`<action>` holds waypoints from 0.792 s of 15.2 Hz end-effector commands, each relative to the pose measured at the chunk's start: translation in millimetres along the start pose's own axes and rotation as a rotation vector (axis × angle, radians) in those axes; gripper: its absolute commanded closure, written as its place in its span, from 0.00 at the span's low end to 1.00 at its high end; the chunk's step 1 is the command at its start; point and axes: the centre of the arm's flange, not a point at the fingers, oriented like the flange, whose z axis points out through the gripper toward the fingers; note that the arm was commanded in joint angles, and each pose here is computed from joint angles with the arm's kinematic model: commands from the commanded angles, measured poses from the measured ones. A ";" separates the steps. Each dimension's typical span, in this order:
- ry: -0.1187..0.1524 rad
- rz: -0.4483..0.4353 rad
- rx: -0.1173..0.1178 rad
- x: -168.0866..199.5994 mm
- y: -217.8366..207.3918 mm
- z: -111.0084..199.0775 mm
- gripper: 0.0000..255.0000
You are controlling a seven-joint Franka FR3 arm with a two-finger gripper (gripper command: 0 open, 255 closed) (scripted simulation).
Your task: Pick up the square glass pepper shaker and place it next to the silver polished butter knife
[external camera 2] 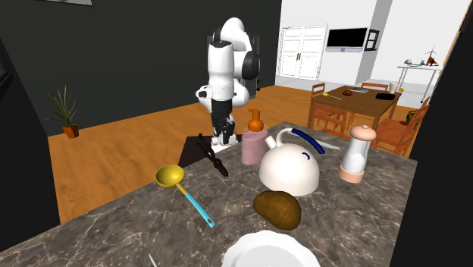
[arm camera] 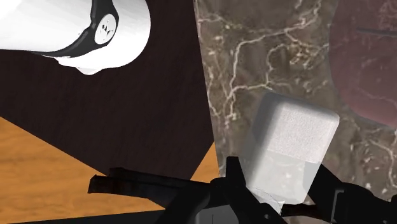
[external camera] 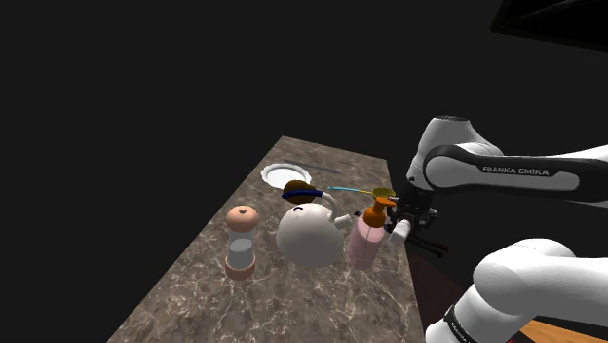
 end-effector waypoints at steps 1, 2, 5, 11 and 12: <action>0.000 0.000 0.000 -0.3 0.4 -11.0 1.00; 0.000 0.000 0.000 -0.2 0.6 -16.2 1.00; 0.000 0.000 0.000 -0.2 1.1 -32.1 1.00; 0.000 0.000 0.000 7.5 -9.0 -58.0 1.00; 0.000 0.000 0.000 15.1 -19.8 -58.4 1.00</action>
